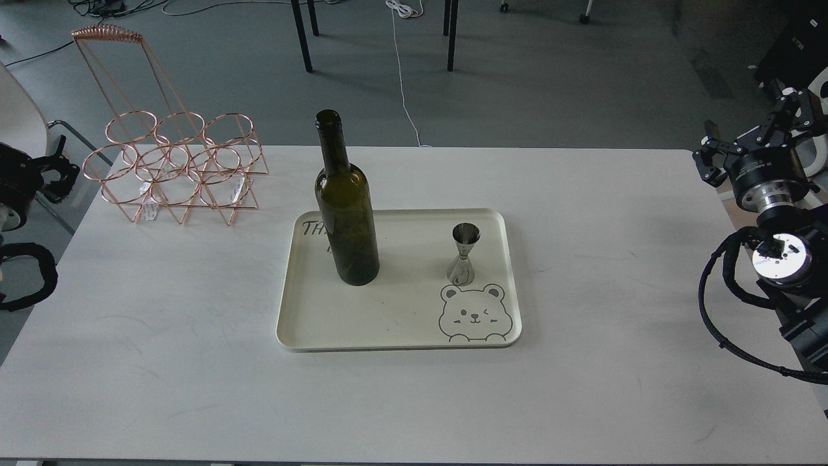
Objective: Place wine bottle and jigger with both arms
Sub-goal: 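Move the right gripper in from the side toward the tray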
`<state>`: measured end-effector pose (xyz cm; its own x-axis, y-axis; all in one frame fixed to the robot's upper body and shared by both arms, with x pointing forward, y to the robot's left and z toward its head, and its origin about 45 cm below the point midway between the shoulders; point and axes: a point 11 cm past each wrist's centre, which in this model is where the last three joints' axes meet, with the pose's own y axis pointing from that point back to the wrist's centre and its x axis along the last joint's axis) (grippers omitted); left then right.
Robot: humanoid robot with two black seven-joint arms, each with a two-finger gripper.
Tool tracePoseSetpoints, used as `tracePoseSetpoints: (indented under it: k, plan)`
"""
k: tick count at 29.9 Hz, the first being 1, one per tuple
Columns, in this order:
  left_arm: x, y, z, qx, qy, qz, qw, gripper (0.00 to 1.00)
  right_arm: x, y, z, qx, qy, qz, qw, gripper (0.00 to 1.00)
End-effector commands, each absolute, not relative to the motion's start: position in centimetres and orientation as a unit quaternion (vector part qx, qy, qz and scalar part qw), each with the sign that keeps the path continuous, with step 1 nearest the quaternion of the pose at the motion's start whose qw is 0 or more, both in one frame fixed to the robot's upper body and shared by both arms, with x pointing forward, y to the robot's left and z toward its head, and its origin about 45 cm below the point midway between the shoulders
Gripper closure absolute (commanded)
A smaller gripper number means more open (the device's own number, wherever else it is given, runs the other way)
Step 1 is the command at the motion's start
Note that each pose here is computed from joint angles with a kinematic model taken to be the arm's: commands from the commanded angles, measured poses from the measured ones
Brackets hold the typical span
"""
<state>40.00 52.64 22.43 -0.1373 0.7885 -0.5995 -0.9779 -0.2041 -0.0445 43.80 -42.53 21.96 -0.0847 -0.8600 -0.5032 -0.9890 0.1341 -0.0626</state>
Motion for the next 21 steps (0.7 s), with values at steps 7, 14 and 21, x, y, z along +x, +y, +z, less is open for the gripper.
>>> tracePoseSetpoints:
  k: [7, 14, 21]
  plan:
    - [40.0, 52.7, 22.5, -0.259, 0.183, 0.732, 0.604, 0.01, 44.0, -41.5, 22.1, -0.648, 0.713, 0.154, 0.220, 0.01]
    - [40.1, 52.7, 22.7, -0.266, 0.180, 0.731, 0.602, 0.01, 43.9, -40.5, 24.9, -0.675, 0.697, 0.129, 0.205, 0.01]
    - [40.6, 51.9, 23.1, -0.269, 0.181, 0.723, 0.610, 0.01, 42.9, -36.9, 28.5, -0.759, 0.646, 0.005, 0.082, 0.01]
